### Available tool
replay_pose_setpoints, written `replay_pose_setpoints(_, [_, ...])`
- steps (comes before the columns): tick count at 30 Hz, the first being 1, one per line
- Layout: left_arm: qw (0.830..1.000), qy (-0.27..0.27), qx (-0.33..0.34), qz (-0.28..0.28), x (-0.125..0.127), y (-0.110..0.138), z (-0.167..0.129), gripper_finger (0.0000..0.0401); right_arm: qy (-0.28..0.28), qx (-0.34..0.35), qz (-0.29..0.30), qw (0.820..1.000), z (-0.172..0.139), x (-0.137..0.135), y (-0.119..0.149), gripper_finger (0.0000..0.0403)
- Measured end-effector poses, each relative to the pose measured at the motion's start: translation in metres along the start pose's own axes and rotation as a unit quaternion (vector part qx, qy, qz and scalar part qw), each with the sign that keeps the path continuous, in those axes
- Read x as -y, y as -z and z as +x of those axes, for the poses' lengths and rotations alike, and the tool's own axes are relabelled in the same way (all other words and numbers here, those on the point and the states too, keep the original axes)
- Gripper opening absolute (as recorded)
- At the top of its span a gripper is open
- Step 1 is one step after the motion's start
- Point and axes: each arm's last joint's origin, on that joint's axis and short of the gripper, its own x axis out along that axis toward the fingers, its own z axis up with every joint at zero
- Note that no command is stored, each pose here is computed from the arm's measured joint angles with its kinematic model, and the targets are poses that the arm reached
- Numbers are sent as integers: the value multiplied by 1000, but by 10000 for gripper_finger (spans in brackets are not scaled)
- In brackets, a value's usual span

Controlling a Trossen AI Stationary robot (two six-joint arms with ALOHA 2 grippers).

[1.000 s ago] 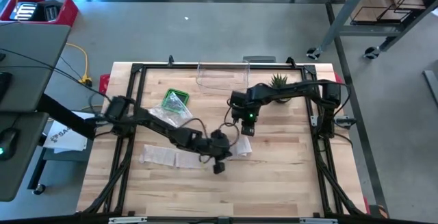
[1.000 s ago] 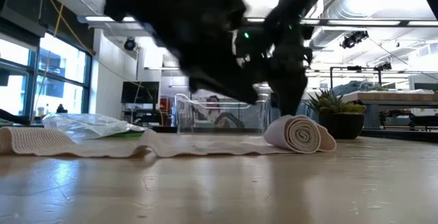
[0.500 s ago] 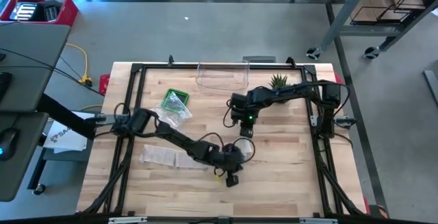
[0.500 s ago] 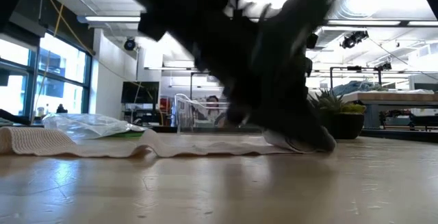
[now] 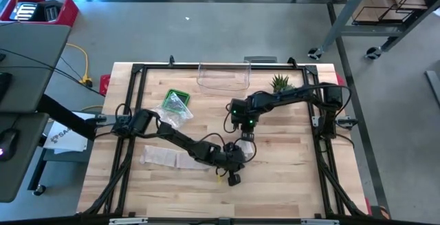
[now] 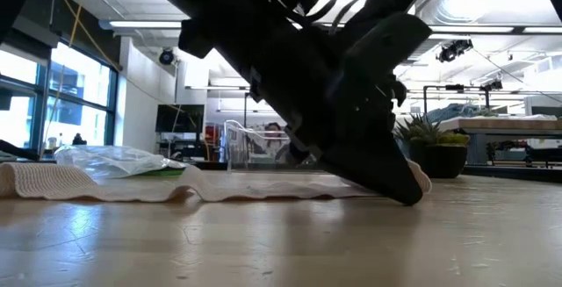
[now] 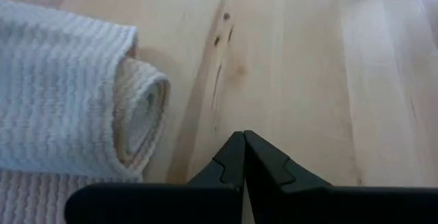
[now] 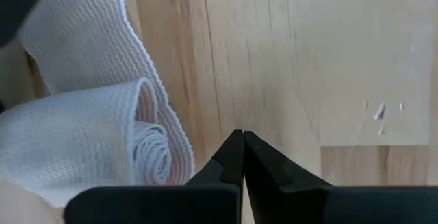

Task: Roll bandage
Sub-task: Roll the bandage

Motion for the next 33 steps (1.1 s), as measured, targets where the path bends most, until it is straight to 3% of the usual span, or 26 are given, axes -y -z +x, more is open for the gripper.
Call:
replay_pose_setpoints(5, [999, -41, 21, -9, -5, -2, 1, 0, 1, -1, -3, 1000, 1, -2, 0, 0])
replay_pose_setpoints(16, [999, -46, 23, 14, -22, -12, 4, 0, 3, -12, -23, 1000, 2, -5, 2, 0])
replay_pose_setpoints(26, [995, -64, 54, -49, -27, -18, 4, 0, 25, -21, -18, 999, 7, -23, 4, 0])
replay_pose_setpoints(33, [995, -65, 59, -53, -22, -16, 3, 0, 26, -26, 10, 999, -4, -14, 7, 0])
